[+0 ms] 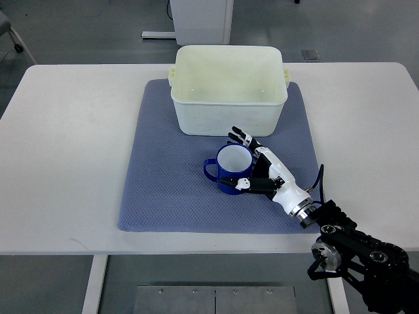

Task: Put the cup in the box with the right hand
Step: 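Lower the right hand around the blue mug's body and close fingers, then lift the gripped mug with the right hand up over the cream tub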

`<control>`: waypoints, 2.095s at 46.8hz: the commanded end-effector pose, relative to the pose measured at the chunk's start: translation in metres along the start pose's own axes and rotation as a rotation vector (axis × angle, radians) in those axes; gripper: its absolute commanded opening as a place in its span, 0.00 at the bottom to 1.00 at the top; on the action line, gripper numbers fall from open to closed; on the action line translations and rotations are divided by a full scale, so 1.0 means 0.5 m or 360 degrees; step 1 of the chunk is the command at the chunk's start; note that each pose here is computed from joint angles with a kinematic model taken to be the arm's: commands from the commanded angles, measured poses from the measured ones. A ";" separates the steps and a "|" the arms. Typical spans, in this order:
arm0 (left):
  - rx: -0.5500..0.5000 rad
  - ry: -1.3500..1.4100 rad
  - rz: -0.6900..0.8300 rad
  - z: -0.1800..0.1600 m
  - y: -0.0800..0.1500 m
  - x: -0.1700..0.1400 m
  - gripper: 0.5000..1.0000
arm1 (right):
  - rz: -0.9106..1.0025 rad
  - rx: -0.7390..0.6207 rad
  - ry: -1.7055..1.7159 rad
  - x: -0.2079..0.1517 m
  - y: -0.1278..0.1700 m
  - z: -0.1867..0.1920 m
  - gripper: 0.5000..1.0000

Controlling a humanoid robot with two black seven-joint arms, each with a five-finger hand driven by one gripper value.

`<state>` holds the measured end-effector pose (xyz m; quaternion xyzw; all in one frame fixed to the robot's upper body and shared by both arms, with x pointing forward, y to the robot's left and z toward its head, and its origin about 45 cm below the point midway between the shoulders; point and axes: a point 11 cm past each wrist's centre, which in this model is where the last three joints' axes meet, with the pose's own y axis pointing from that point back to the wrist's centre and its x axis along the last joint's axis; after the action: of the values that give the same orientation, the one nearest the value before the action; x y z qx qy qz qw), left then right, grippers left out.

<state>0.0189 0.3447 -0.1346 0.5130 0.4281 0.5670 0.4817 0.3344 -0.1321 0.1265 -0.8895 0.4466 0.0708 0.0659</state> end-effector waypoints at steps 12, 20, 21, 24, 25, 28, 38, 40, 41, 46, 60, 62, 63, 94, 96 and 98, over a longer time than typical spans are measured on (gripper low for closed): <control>0.0000 0.0000 0.0000 0.000 0.000 0.000 1.00 | 0.0043 -0.0048 0.0047 0.000 -0.003 0.022 0.70; 0.0000 0.0000 0.0000 0.000 0.000 0.000 1.00 | 0.0047 -0.0049 0.0058 0.003 -0.005 0.022 0.00; 0.0000 0.0000 0.0000 0.000 0.000 0.000 1.00 | 0.0050 -0.0046 0.0056 0.003 -0.006 0.021 0.00; 0.0000 0.0000 0.0000 0.000 0.000 0.000 1.00 | 0.0048 -0.0044 0.0054 0.002 -0.008 0.020 0.00; 0.0001 -0.0004 0.0000 0.000 0.000 0.000 1.00 | 0.0049 -0.0040 0.0048 -0.001 -0.010 0.019 0.00; 0.0000 0.0000 0.0000 0.000 0.000 0.000 1.00 | 0.0071 -0.0031 0.0054 -0.004 -0.014 0.018 0.00; 0.0000 0.0000 0.0000 0.000 0.000 0.000 1.00 | 0.0069 0.0016 0.0087 0.000 -0.026 -0.009 0.00; 0.0000 0.0000 0.0000 0.000 0.000 0.000 1.00 | 0.0061 0.0029 0.0103 0.006 -0.028 -0.020 0.00; 0.0000 0.0000 0.0000 0.000 0.000 0.000 1.00 | 0.0061 0.0034 0.0112 0.011 -0.027 -0.026 0.00; 0.0000 0.0000 0.0000 0.000 0.000 0.000 1.00 | 0.0037 0.0071 0.0156 0.025 -0.025 -0.057 0.00; 0.0000 0.0000 0.0000 0.000 0.000 0.000 1.00 | -0.0015 0.0196 0.0314 0.071 -0.025 -0.169 0.00; 0.0001 -0.0004 0.0000 0.000 0.000 0.000 1.00 | -0.0013 0.0216 0.0342 0.081 -0.028 -0.187 0.00; 0.0000 0.0000 0.0000 0.000 0.000 0.000 1.00 | -0.0012 0.0228 0.0355 0.085 -0.030 -0.196 0.00; 0.0000 0.0000 0.0000 0.000 0.000 0.000 1.00 | 0.0079 0.0214 0.0582 0.117 -0.139 -0.348 0.00; 0.0000 0.0000 0.0003 0.000 0.000 0.001 1.00 | 0.0084 0.0205 0.0585 0.113 -0.149 -0.348 0.00; 0.0000 0.0000 0.0000 0.000 0.000 0.000 1.00 | 0.0082 0.0193 0.0579 0.107 -0.159 -0.346 0.00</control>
<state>0.0189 0.3449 -0.1346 0.5132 0.4281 0.5671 0.4815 0.4381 -0.1657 0.2908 -0.8696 0.4773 -0.1199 0.0397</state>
